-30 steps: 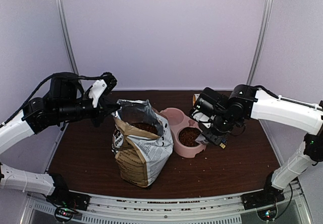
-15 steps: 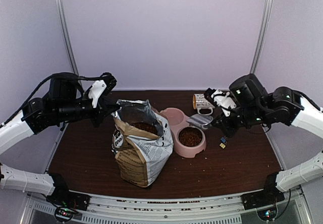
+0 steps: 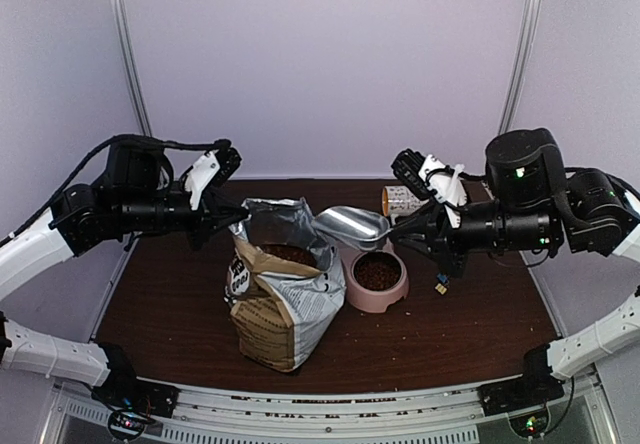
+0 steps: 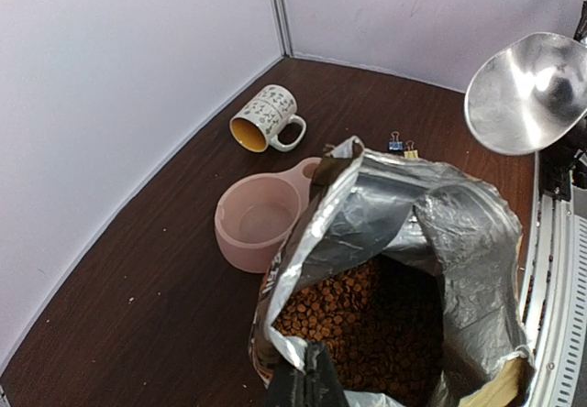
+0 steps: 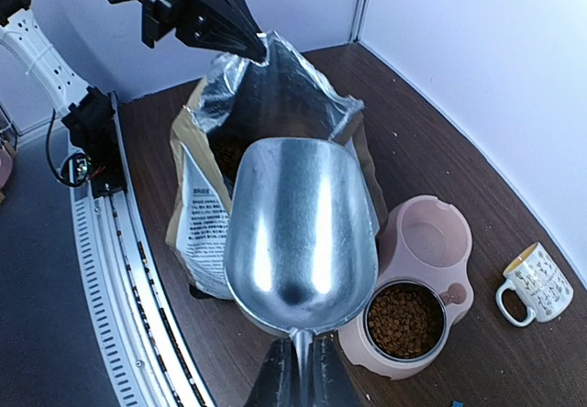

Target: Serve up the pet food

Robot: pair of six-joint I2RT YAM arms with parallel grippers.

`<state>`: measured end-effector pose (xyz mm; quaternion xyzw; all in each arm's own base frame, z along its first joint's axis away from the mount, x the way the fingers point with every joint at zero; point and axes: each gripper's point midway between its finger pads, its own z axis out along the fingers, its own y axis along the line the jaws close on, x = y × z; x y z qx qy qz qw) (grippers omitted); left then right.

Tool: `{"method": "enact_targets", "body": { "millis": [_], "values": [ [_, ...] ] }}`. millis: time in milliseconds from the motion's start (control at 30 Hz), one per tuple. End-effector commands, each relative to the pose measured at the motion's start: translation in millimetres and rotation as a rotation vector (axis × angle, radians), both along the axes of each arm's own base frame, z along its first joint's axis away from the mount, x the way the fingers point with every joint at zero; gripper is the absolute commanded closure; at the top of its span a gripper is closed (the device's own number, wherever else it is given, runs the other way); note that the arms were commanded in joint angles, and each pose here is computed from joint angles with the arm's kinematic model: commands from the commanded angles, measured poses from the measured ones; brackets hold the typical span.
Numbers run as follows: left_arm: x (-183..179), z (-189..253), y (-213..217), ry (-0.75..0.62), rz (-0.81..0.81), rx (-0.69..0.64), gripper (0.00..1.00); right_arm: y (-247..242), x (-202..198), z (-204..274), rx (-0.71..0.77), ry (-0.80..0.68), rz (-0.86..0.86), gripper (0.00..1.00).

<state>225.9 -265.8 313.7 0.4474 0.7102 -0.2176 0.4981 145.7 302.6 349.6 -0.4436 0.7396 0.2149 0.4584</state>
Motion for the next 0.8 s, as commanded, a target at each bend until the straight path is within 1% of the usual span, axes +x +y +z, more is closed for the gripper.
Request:
{"method": "enact_targets", "body": {
  "millis": [0, 167, 300, 433, 500, 567, 633, 733, 767],
  "values": [
    [-8, 62, -19, -0.131, -0.090, -0.132, 1.00, 18, -6, 26, 0.091, 0.003, 0.039, 1.00],
    [-12, 58, -24, -0.127, -0.109, -0.124, 1.00, 42, -7, 3, 0.013, 0.068, 0.076, 1.00],
    [-17, 52, -30, -0.115, -0.142, -0.116, 1.00, 66, 0, -17, -0.078, 0.154, 0.047, 1.00],
    [-23, 43, -37, -0.100, -0.173, -0.104, 1.00, 97, 4, -43, -0.193, 0.283, 0.012, 1.00],
    [-26, 40, -37, -0.102, -0.170, -0.101, 1.00, 110, 0, -53, -0.198, 0.351, 0.015, 1.00],
    [-26, 36, -36, -0.105, -0.155, -0.106, 1.00, 125, -9, -61, -0.166, 0.442, 0.037, 1.00],
    [-26, 32, -36, -0.108, -0.139, -0.110, 1.00, 141, -24, -69, -0.140, 0.564, 0.086, 1.00],
    [-29, 28, -38, -0.101, -0.141, -0.113, 1.00, 152, -32, -77, -0.175, 0.659, 0.103, 1.00],
    [-31, 27, -40, -0.097, -0.149, -0.113, 1.00, 152, -31, -88, -0.211, 0.685, 0.088, 1.00]
  ]
}}
